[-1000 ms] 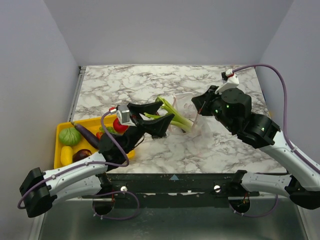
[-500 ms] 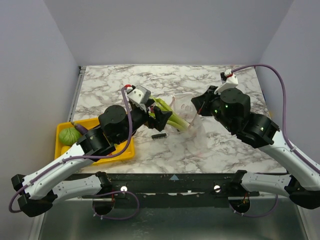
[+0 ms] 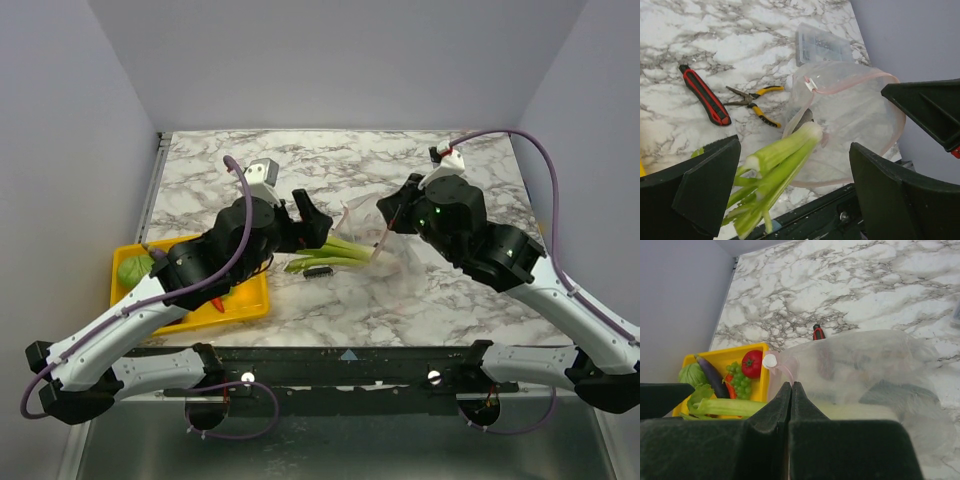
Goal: Place the food in the zip-top bag and seal the zipper
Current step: Place the fake vegetable in the zipper food storage bag, then adjust the fake vegetable in the zipper food storage bag.
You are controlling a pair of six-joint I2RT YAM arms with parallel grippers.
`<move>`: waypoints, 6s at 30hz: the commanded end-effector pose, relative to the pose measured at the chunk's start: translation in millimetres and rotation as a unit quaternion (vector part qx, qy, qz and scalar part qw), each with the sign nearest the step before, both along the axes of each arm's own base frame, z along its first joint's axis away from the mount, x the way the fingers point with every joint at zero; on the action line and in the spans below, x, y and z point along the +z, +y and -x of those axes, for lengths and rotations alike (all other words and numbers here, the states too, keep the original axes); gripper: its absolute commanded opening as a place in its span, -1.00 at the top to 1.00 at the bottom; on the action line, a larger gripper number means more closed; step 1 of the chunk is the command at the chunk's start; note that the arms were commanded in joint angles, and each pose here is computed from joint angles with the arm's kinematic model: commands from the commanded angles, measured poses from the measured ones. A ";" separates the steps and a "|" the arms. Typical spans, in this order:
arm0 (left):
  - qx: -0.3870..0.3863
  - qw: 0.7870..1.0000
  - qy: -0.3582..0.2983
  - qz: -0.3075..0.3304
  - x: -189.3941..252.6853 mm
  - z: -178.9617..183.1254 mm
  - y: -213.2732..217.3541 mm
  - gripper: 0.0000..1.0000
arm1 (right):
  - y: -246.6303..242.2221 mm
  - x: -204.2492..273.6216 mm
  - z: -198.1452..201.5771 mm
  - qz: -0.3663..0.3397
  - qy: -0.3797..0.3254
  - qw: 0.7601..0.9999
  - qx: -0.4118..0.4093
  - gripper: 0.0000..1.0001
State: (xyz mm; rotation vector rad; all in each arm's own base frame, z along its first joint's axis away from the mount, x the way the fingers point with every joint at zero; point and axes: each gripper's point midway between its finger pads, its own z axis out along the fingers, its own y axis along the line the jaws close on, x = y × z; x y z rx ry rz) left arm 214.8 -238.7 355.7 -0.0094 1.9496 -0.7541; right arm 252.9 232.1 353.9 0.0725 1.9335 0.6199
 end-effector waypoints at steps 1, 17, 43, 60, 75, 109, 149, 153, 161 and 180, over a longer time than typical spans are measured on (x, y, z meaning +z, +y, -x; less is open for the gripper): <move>0.067 0.994 0.076 0.040 -26.4 0.7 9.7 -0.86 | 7.2 3.4 -0.5 -0.021 -0.001 1.000 0.004 0.99; 0.179 0.977 0.116 0.011 -66.7 20.1 84.2 -0.97 | -2.0 1.0 12.7 -0.039 -0.015 0.999 0.019 0.99; -0.079 0.955 0.139 0.249 -54.8 58.3 -20.3 0.01 | -2.6 -5.6 11.4 -0.046 -0.012 0.999 0.010 0.99; -0.143 0.965 -0.077 0.206 61.9 46.9 -14.6 1.00 | -8.9 0.3 15.4 -0.105 -0.001 0.994 -0.015 0.99; -0.219 0.951 -0.100 0.191 74.0 56.9 -38.8 0.91 | -12.6 14.3 17.7 -0.143 -0.009 0.989 -0.022 0.99; -0.436 0.870 0.120 -0.195 -143.0 104.6 -22.8 0.76 | 6.9 -11.9 22.6 -0.030 0.008 0.998 0.056 0.99; -0.499 0.861 0.094 -0.034 -95.8 95.8 -102.8 1.00 | 19.7 -5.5 21.9 -0.067 0.007 0.995 0.067 0.99; -0.513 0.847 0.130 -0.045 -108.0 87.8 -103.9 1.00 | 20.9 -5.9 23.4 -0.067 0.011 0.995 0.071 0.99; -0.481 0.863 0.155 -0.023 -98.7 66.2 -118.3 0.13 | 14.9 -10.2 21.7 -0.065 0.012 0.996 0.055 0.99; -0.225 0.971 0.081 0.005 -83.2 48.7 -15.7 0.09 | -4.2 -6.3 23.7 -0.065 0.005 0.998 0.026 0.99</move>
